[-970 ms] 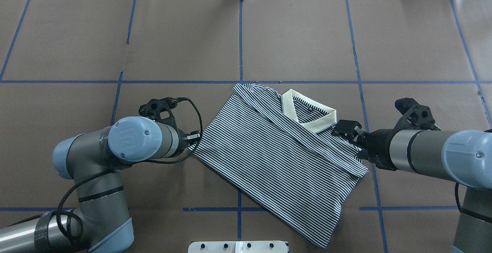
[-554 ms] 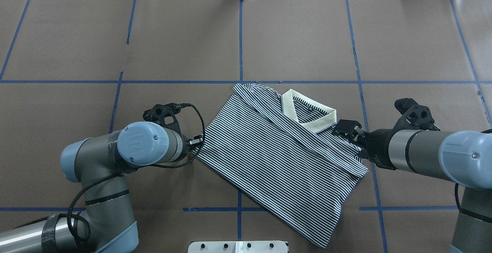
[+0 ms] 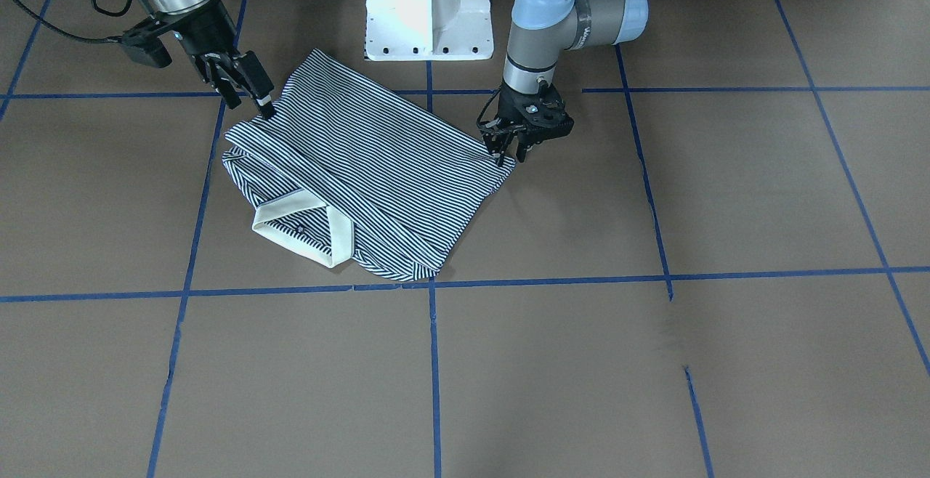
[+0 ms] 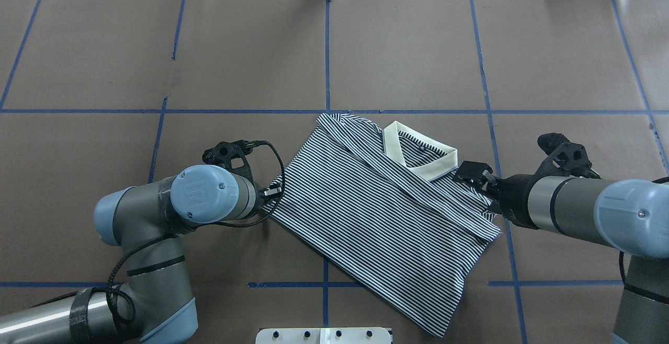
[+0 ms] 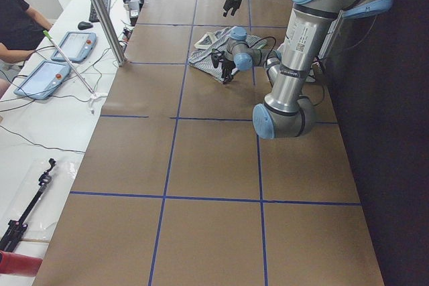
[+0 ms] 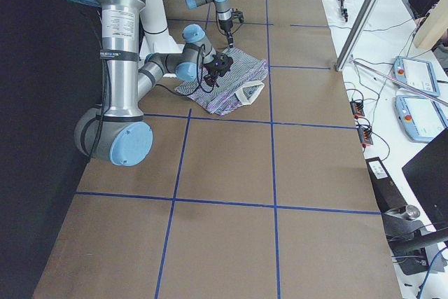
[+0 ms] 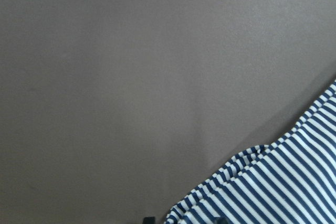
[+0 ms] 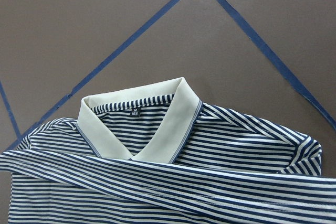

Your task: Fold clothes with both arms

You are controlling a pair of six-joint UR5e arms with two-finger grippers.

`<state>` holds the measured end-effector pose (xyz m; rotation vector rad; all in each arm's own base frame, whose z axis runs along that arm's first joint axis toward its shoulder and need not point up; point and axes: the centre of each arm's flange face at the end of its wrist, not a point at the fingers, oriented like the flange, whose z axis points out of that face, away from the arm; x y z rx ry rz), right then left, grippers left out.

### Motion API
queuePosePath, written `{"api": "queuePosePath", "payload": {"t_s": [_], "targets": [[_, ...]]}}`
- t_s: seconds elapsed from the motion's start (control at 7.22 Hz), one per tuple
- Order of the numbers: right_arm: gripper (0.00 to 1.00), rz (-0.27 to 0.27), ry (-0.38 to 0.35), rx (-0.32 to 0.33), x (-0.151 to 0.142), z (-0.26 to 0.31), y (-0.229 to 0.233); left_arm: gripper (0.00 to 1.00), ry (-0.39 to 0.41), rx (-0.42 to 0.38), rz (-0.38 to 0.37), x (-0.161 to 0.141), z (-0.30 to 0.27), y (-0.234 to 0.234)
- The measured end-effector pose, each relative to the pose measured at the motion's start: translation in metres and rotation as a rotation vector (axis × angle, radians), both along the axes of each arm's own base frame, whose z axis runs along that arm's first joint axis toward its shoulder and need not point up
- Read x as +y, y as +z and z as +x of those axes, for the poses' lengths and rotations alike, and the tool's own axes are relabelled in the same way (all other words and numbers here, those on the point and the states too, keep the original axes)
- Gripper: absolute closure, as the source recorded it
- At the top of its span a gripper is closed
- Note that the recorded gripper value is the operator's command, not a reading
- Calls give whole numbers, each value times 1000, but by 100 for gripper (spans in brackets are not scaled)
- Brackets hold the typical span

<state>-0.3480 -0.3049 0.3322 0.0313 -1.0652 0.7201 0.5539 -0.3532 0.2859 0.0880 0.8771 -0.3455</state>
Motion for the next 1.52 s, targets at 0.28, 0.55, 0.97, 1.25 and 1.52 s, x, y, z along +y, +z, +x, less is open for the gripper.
{"api": "queuePosePath", "payload": {"t_s": [0.28,0.55,0.97,1.25,1.52], "targets": [[0,1,1,1,0,0,0,100,-4,-4,-3,-2,2,4],[0,1,0,0,0,-1,0,100,-27,-7,13,-21,-12,2],[0,6,0,-13,-1,-4,-7,100,-58,-65,145,-110,-60,13],[0,14,1,-31,-2,-5,-15,100,-128,-60,230,-213,-65,15],[0,26,1,-58,-4,-8,-29,74,-175,-59,278,-300,-56,13]]}}
